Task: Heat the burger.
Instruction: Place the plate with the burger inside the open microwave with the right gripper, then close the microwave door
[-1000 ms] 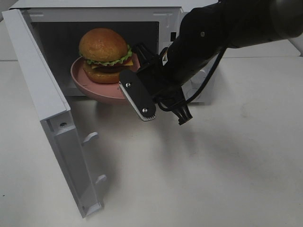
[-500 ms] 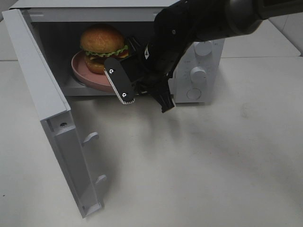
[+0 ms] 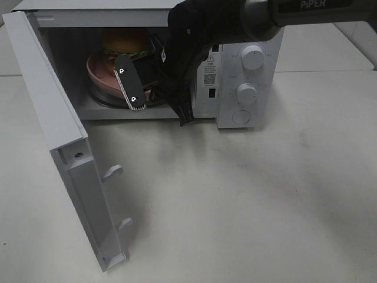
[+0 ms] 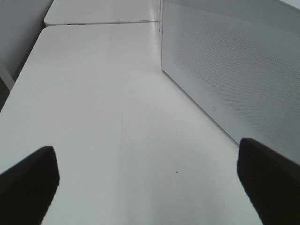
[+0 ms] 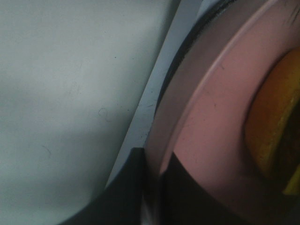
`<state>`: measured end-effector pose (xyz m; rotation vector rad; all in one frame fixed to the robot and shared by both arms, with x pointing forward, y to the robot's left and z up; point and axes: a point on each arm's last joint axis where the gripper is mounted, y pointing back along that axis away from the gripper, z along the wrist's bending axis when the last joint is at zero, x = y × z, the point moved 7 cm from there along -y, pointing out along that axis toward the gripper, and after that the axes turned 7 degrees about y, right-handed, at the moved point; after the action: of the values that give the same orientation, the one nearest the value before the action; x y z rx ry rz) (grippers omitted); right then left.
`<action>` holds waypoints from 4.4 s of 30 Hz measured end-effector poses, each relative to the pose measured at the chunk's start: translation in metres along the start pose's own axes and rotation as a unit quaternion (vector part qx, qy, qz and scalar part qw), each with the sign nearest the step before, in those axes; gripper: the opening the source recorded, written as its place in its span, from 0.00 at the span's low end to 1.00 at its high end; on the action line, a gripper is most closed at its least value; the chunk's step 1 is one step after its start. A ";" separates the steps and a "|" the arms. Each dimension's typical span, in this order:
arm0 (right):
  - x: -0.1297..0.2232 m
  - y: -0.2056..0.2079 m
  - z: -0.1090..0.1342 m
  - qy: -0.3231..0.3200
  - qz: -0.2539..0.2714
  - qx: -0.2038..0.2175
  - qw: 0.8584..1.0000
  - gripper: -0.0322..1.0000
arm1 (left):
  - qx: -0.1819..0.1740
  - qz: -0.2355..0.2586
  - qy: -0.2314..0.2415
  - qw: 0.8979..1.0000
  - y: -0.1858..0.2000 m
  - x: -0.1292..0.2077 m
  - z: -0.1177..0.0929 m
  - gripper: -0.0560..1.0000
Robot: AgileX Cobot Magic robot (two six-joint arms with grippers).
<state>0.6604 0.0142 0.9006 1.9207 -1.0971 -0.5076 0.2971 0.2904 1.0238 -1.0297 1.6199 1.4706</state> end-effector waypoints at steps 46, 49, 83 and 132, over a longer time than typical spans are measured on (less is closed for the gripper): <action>-0.001 -0.018 -0.025 -0.129 -0.019 0.025 0.991 0.72 | 0.000 0.000 0.000 1.000 0.000 0.000 0.000 0.97; -0.001 -0.016 -0.020 -0.129 -0.018 0.020 0.991 0.72 | 0.000 0.000 0.000 1.000 0.000 0.000 0.000 0.97; 0.012 0.078 0.088 -0.181 -0.020 -0.003 0.983 0.73 | 0.000 0.000 0.000 1.000 0.000 0.000 0.000 0.97; 0.050 0.270 0.228 -0.652 0.067 -0.039 0.754 0.73 | 0.000 0.000 0.000 1.000 0.000 0.000 0.000 0.97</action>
<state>0.3966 -0.2055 0.9985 1.2023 -1.9461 -1.9237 0.2971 0.2904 1.0238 -1.0297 1.6199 1.4706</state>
